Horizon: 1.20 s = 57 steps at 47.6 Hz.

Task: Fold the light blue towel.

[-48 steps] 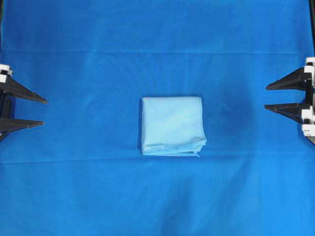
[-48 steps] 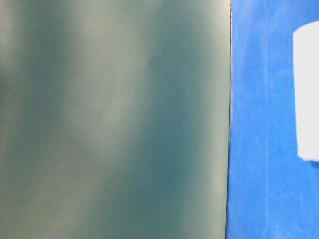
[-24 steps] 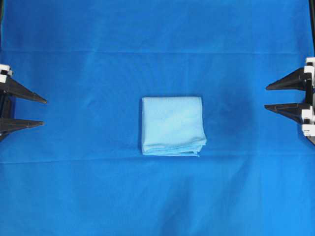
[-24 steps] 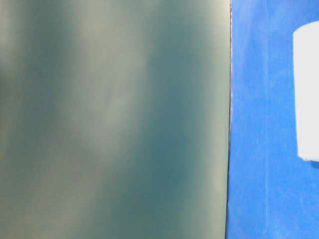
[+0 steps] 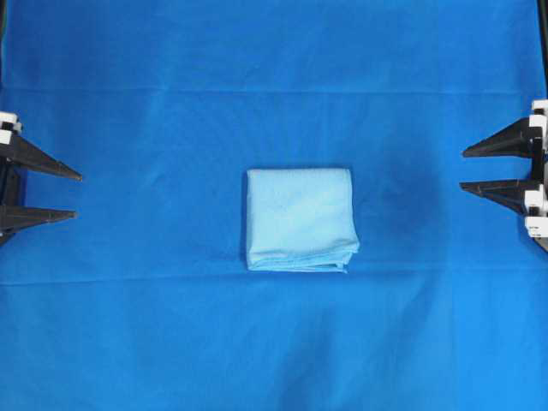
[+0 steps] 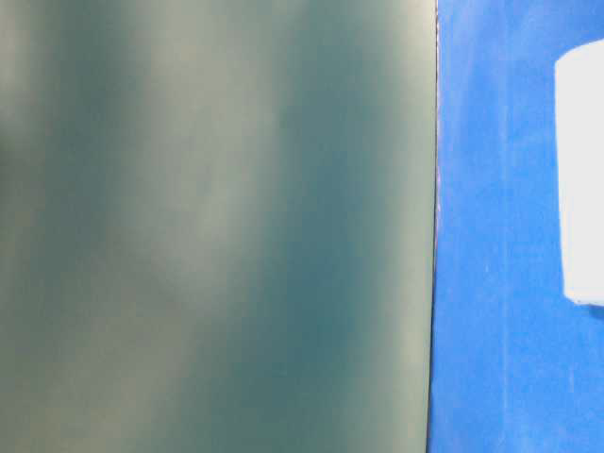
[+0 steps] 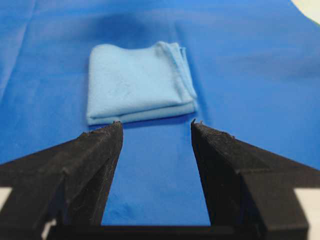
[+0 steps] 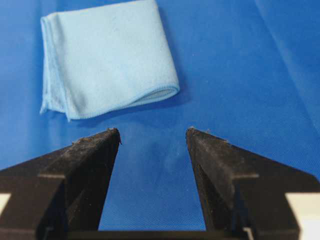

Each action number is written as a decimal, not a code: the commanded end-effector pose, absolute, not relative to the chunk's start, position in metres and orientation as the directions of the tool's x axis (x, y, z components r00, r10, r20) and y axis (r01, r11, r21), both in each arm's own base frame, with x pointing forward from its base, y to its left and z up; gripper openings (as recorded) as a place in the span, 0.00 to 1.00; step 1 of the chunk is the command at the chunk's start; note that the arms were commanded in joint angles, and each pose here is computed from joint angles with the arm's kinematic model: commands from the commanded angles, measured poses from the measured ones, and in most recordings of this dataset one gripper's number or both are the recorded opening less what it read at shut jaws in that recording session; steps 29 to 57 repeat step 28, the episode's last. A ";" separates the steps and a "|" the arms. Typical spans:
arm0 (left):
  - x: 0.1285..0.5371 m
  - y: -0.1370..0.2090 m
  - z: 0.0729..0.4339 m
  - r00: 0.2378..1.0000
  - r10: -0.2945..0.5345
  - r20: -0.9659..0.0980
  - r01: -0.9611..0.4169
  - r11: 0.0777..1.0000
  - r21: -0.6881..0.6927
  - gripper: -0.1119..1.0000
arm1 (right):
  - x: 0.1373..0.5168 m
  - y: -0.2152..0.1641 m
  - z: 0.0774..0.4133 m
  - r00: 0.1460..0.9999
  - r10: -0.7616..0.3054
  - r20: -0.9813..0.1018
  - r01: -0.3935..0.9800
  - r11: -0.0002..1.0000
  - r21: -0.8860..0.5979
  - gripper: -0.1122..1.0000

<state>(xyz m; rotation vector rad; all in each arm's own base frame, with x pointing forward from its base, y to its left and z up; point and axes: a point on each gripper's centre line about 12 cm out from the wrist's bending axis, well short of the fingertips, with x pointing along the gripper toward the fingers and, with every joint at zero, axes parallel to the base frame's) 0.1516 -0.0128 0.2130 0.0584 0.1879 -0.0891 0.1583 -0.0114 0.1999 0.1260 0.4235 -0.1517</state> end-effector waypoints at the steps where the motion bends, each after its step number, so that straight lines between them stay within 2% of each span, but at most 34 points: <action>1: 0.154 -0.013 0.217 0.980 -0.080 -0.180 0.090 0.995 0.047 0.59 | 0.161 -0.011 0.203 0.904 -0.114 -0.412 0.168 0.981 0.096 0.64; 57: 0.154 -0.013 0.217 0.981 -0.080 -0.179 0.089 0.995 0.047 0.59 | 0.161 -0.010 0.202 0.903 -0.112 -0.416 0.166 0.982 0.096 0.64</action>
